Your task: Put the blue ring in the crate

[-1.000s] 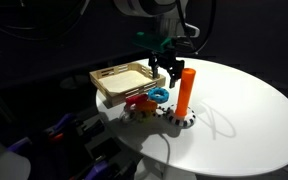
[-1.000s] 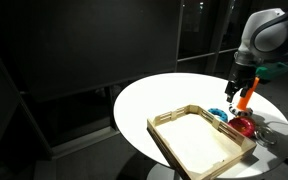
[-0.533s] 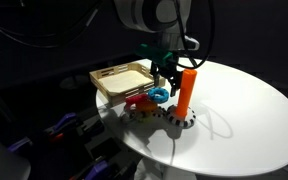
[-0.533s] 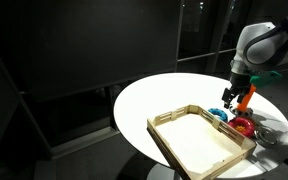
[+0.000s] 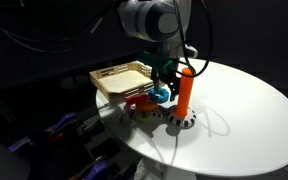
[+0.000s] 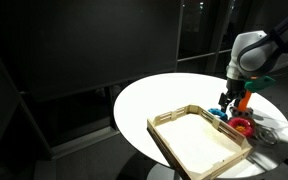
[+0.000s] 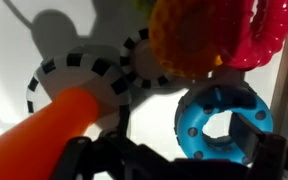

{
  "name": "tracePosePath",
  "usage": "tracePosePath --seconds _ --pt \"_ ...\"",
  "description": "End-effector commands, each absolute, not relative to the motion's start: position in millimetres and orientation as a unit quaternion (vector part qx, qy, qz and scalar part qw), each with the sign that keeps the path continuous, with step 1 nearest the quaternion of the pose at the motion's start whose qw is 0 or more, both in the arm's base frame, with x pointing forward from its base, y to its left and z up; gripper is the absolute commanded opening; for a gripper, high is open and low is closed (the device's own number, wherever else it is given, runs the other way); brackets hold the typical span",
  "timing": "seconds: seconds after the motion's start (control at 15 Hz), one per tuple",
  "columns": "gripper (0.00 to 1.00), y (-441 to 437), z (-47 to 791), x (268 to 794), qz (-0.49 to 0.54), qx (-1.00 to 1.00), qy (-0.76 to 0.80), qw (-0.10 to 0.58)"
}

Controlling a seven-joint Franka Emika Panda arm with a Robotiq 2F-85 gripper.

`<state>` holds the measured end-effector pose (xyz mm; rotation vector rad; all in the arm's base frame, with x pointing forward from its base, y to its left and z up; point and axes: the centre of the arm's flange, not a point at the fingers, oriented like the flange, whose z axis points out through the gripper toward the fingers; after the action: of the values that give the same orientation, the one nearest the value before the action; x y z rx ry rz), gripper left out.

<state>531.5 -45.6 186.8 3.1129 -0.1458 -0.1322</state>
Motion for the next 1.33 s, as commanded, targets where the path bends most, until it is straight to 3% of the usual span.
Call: tracePosePath --seconds 0.0,1.27 --pt "1.00 -42.5 181.1 543.6 -0.037 0.998 -0.051 0.021" --pt "1.00 -42.3 162.2 561.1 -0.040 0.997 -0.062 0.032"
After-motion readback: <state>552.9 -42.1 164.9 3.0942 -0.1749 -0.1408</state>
